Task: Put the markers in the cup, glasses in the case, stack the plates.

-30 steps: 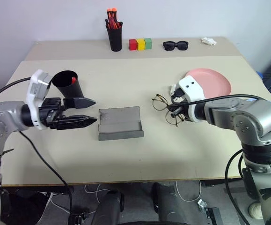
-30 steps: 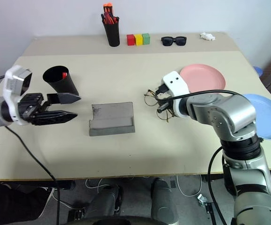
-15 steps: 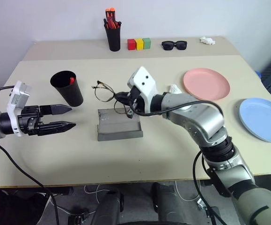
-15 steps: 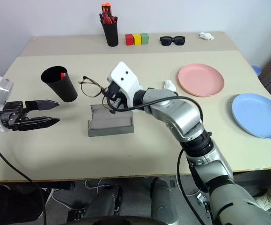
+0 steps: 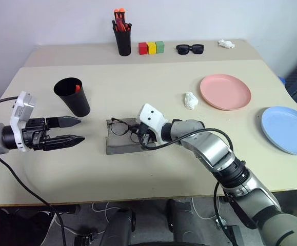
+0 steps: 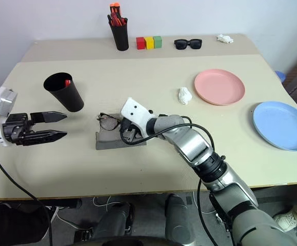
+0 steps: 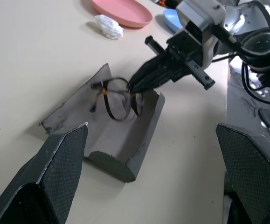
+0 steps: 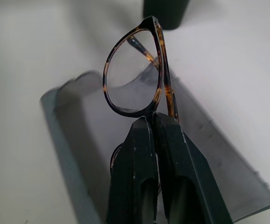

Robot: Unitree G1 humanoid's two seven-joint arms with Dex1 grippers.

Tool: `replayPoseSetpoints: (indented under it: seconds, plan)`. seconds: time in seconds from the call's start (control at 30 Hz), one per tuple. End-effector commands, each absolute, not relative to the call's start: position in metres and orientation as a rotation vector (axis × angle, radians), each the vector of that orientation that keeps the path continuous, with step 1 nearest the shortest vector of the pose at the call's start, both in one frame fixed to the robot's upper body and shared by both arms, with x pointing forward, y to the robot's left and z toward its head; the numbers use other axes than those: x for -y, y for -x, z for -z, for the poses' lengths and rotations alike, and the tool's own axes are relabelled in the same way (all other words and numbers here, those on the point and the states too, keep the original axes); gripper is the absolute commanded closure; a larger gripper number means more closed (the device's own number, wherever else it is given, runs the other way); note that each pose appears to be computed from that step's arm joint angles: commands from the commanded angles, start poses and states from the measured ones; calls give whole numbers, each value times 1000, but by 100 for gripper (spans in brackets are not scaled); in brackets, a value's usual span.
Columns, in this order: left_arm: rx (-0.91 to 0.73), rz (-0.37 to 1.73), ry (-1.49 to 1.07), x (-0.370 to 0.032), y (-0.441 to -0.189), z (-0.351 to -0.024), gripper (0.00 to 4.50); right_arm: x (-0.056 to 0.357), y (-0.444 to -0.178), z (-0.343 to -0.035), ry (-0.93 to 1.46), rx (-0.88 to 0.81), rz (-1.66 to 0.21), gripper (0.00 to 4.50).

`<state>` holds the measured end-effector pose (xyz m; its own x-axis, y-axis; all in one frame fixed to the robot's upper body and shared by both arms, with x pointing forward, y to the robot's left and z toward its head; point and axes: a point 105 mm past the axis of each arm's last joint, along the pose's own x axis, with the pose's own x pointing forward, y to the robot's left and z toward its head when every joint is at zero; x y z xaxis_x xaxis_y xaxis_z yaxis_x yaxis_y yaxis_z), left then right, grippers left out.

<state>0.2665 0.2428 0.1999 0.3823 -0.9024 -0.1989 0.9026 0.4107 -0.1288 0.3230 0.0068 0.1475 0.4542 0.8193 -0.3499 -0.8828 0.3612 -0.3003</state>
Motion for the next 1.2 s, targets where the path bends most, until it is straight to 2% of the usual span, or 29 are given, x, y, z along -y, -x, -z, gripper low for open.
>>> replayPoseSetpoints:
  seconds: [0.03, 0.4, 0.5, 0.73, 0.87, 1.1, 1.17, 1.2]
  plan:
    - [-214, 1164, -35, -243, -266, -209, 0, -8, -320, -153, 523, -105, -1114, 444]
    - [-221, 1171, -45, -244, -266, -206, 0, -9, -308, -146, 611, -99, -1205, 444]
    - [-220, 1175, -47, -242, -267, -206, 0, -9, -309, -146, 613, -101, -1200, 357]
    - [-220, 1181, -48, -240, -268, -206, 0, -3, -321, -154, 568, -95, -1130, 3]
    - [-196, 1144, -37, -243, -276, -209, 0, 5, -326, -171, 431, -81, -1101, 3]
    - [-2, 982, -10, -238, -319, -228, 0, 26, -320, -235, 76, 141, -1079, 3]
    - [2, 935, -1, -236, -333, -225, 0, 33, -315, -237, 58, 149, -1092, 3]
    - [5, 919, -24, -234, -338, -222, 26, 36, -315, -235, 93, 158, -1080, 1]
